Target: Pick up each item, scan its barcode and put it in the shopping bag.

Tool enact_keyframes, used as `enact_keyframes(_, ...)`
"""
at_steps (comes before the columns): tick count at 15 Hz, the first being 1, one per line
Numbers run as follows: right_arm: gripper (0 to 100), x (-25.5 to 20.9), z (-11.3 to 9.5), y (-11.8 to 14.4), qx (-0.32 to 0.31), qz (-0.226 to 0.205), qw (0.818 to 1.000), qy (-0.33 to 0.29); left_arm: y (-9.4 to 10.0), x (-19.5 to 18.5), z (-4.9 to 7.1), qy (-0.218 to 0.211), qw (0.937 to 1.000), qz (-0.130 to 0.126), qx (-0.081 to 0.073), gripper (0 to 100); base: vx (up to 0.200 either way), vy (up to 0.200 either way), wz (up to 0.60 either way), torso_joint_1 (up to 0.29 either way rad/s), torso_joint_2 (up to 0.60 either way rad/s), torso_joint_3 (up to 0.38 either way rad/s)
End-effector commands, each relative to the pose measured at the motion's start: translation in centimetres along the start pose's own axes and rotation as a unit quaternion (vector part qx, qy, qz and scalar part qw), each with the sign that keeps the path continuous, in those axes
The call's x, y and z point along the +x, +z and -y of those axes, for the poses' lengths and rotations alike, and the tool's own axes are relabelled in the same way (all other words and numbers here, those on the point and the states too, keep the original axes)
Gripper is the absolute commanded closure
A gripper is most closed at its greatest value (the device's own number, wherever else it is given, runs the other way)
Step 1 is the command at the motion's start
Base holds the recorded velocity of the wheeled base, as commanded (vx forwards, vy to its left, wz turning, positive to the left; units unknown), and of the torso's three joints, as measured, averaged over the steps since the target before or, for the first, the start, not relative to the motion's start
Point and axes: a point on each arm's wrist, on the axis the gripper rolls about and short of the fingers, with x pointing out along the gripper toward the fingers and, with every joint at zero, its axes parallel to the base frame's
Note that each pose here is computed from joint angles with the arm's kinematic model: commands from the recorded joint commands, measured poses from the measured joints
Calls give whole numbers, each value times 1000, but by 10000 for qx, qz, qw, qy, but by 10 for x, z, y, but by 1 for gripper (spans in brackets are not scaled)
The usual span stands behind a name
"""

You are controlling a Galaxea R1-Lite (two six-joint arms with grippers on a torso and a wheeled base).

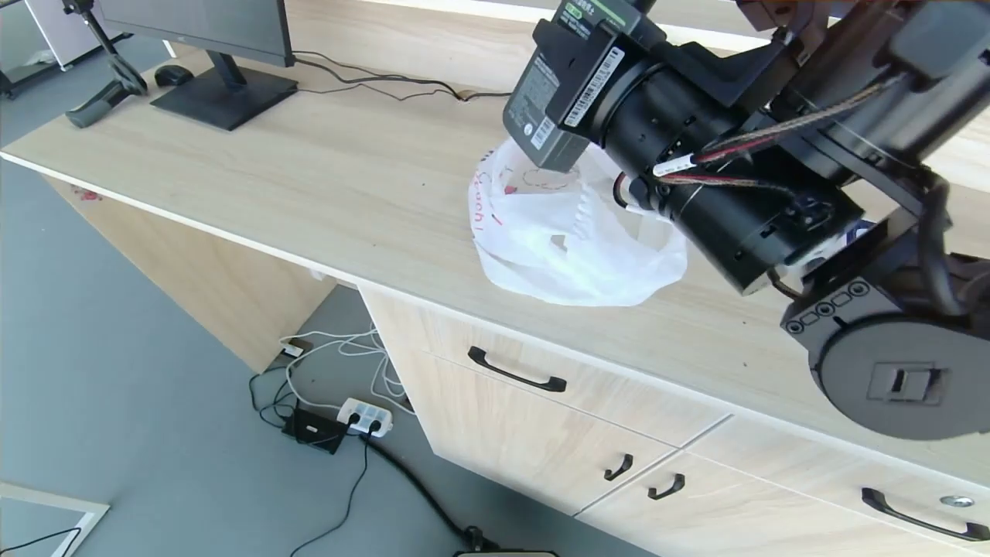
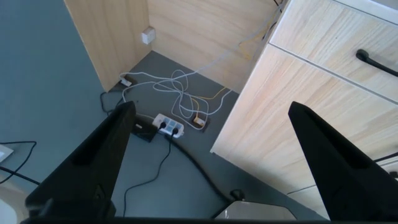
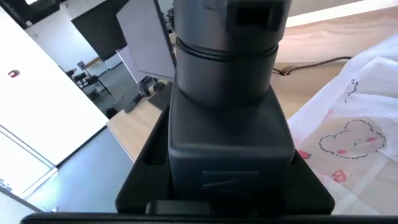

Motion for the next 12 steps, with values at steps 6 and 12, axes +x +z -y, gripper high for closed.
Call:
enact_keyframes(6, 100, 43, 82, -48, 422, -418, 9976, -349, 0, 0, 0, 5, 10000, 2, -1, 0, 0, 0, 0, 0, 0, 0)
enact_keyframes(12, 100, 60, 115, -55, 608, -684, 9952, -358, 0, 0, 0, 5, 10000, 2, -1, 0, 0, 0, 0, 0, 0, 0)
